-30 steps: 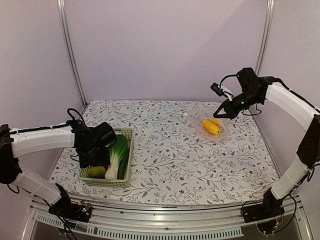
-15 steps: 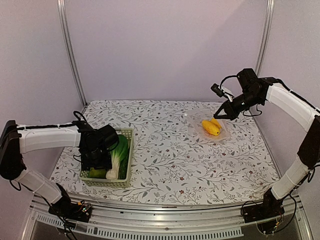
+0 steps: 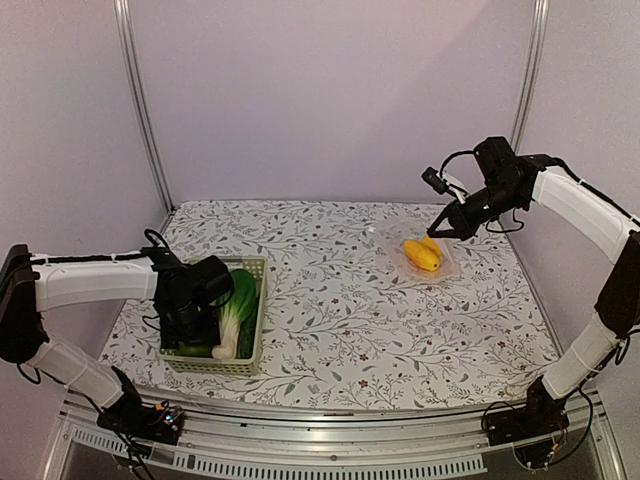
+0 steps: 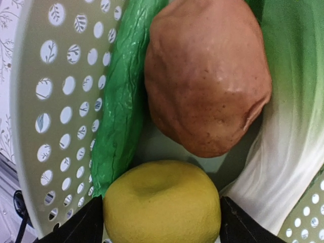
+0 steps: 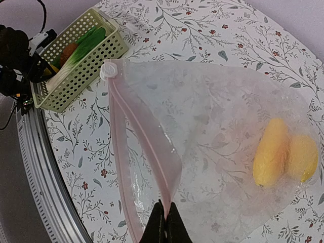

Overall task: Place the food in the zip-top bag and seal the zipper
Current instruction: Pick up the fake fruit from the bin.

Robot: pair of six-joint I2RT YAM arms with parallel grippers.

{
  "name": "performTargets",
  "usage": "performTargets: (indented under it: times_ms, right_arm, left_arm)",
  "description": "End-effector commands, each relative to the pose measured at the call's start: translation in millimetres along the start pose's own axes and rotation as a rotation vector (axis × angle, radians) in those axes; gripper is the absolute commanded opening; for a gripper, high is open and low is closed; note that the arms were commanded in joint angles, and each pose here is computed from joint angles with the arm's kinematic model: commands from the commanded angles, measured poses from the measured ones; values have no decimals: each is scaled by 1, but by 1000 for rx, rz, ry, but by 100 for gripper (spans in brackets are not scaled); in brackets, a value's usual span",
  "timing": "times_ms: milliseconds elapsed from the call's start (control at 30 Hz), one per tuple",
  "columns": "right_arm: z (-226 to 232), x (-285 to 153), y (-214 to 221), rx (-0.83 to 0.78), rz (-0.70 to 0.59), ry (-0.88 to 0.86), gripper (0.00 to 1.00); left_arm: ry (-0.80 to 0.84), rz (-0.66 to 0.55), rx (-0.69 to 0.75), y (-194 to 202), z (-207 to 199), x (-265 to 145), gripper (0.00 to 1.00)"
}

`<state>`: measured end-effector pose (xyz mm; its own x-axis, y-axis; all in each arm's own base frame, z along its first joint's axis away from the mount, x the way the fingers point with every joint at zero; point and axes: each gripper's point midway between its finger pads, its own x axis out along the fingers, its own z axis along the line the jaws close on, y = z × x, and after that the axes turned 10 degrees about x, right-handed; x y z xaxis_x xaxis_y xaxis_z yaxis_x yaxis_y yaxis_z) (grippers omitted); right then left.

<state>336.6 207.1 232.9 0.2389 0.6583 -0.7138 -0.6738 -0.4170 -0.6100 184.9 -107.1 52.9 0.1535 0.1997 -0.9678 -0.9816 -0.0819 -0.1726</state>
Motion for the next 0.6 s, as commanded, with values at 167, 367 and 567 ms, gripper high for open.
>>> performTargets:
  times_ms: [167, 367, 567]
  right_arm:
    - [7, -3, 0, -10, -9, -11, 0]
    - [6, -4, 1, -8, -6, -5, 0]
    - [6, -3, 3, -7, 4, -3, 0]
  left_arm:
    - [2, -11, 25, -6, -5, -8, 63]
    - [9, -64, 37, -21, -4, -36, 53]
    - [99, -171, 61, -52, -22, -83, 50]
